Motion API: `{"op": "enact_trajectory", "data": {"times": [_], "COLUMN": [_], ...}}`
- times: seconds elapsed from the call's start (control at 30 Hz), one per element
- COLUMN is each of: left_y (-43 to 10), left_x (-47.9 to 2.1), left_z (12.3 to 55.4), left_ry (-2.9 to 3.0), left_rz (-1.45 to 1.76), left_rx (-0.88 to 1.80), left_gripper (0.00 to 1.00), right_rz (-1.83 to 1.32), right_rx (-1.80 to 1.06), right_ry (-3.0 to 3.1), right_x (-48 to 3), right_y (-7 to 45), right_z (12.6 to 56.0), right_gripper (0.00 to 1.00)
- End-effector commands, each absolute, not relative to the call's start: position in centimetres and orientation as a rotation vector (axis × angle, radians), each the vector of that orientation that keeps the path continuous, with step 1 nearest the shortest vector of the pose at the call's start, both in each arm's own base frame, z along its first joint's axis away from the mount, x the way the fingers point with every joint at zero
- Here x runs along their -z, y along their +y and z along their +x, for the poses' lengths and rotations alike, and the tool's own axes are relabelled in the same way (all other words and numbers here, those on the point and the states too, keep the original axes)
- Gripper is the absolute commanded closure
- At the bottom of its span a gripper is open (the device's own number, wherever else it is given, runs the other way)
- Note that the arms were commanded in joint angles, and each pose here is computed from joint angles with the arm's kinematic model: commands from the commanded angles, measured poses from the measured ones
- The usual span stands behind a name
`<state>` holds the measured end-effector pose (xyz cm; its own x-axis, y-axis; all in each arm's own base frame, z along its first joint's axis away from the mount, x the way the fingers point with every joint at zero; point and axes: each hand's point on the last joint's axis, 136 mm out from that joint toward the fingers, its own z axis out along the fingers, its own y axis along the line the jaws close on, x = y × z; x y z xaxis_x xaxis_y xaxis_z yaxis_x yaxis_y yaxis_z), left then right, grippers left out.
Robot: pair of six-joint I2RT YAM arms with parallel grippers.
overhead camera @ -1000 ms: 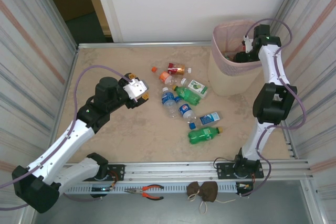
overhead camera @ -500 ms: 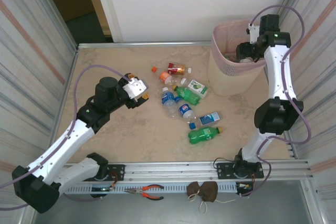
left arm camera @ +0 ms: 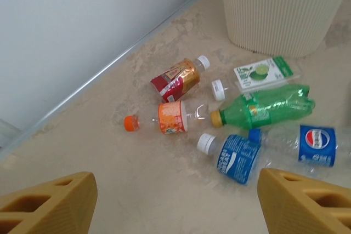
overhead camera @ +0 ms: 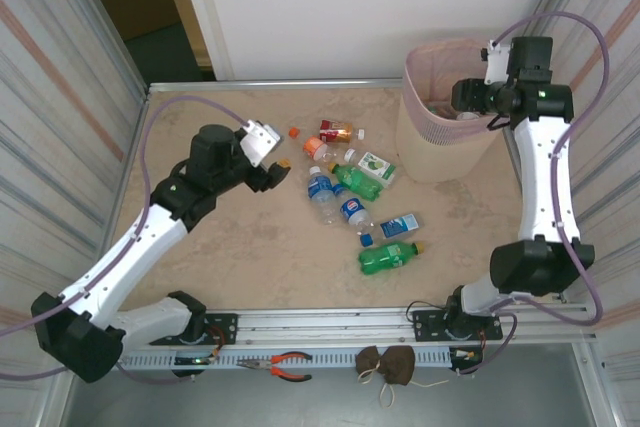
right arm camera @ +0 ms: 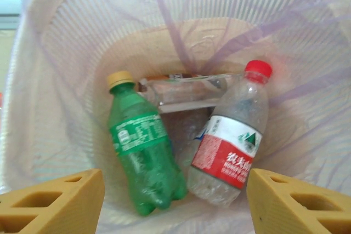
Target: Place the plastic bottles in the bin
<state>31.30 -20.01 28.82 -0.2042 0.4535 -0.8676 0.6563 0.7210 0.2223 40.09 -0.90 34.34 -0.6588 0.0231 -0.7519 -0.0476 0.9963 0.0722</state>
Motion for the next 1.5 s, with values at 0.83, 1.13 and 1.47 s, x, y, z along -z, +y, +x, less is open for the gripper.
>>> {"op": "enact_trajectory", "data": {"times": [0.83,1.13,1.47], "left_y": [-27.4,-29.5,-31.1], "left_x": [-12.1,-8.1,-5.6], "left_z": [31.7,30.9,30.4], "left_ry": [2.697,2.784,2.824], "left_rz": [-0.074,-0.108,-0.114], "left_rx": [0.859,0.943,1.027], "left_gripper": [0.19,0.18,0.19], "right_rz": [-0.014,-0.028,-0.046], "right_rx": [-0.287,-0.298,-0.295], "right_ry": [2.159,2.163,2.163], "right_x": [-34.8,-34.6,-34.7], "right_y": [2.6,3.1,3.4], "right_z": [34.5,34.6,34.4], "right_gripper": [0.33,0.33,0.33]}}
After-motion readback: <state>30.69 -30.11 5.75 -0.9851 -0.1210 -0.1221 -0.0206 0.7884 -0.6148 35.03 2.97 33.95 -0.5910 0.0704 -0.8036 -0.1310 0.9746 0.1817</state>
